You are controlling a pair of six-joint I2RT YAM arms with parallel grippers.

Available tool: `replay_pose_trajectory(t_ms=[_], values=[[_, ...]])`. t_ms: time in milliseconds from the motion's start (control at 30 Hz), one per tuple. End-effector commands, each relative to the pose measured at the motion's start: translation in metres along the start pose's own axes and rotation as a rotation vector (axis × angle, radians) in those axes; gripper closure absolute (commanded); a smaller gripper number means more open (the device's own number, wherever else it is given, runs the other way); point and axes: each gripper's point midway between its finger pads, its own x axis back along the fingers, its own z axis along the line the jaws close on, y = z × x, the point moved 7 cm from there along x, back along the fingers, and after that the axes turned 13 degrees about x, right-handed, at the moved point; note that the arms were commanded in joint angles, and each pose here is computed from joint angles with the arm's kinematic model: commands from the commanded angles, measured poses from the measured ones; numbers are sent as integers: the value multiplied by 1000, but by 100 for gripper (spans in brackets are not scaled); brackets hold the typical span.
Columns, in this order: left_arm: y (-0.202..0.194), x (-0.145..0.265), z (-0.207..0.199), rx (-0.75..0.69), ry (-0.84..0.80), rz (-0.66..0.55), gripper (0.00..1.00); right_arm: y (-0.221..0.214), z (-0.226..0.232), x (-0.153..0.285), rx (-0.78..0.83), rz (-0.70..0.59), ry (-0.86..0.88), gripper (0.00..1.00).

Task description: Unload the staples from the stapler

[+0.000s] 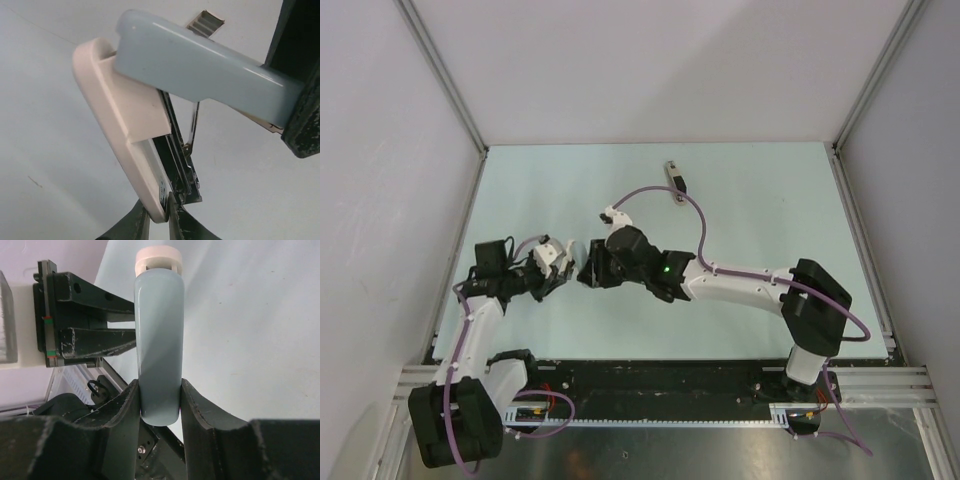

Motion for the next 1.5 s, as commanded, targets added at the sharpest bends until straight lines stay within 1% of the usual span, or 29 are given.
replay_pose_trajectory(t_ms=[0,167,400,533,800,900,1000,1067,1167,1233,1300,1433,1467], values=[[12,5,5,-142,32,-31,86,-5,9,12,74,-32,54,100],[12,8,12,-253,82,-7,86,-24,1,13,152,-9,36,100],[5,12,15,-543,135,28,87,-30,-5,11,225,-8,44,100],[3,13,18,-647,168,64,87,-33,-8,9,256,0,36,100],[4,12,23,-761,219,71,88,-41,-14,4,286,17,29,100],[11,13,22,-734,221,48,87,-42,-16,3,287,19,24,100],[18,11,17,-663,200,8,85,-36,-15,0,268,-14,35,100],[23,8,9,-581,159,-30,76,-26,-14,-2,241,-55,53,100],[30,2,-11,-443,34,-89,57,-7,-18,-5,199,-122,64,100],[35,0,-24,-341,-46,-130,46,2,-22,-9,181,-151,61,100],[41,1,-35,-256,-113,-166,36,9,-29,-15,171,-166,50,100],[52,5,-46,-122,-173,-199,7,18,-40,-30,170,-165,30,100],[55,7,-47,-91,-170,-201,4,20,-43,-34,174,-161,23,100]])
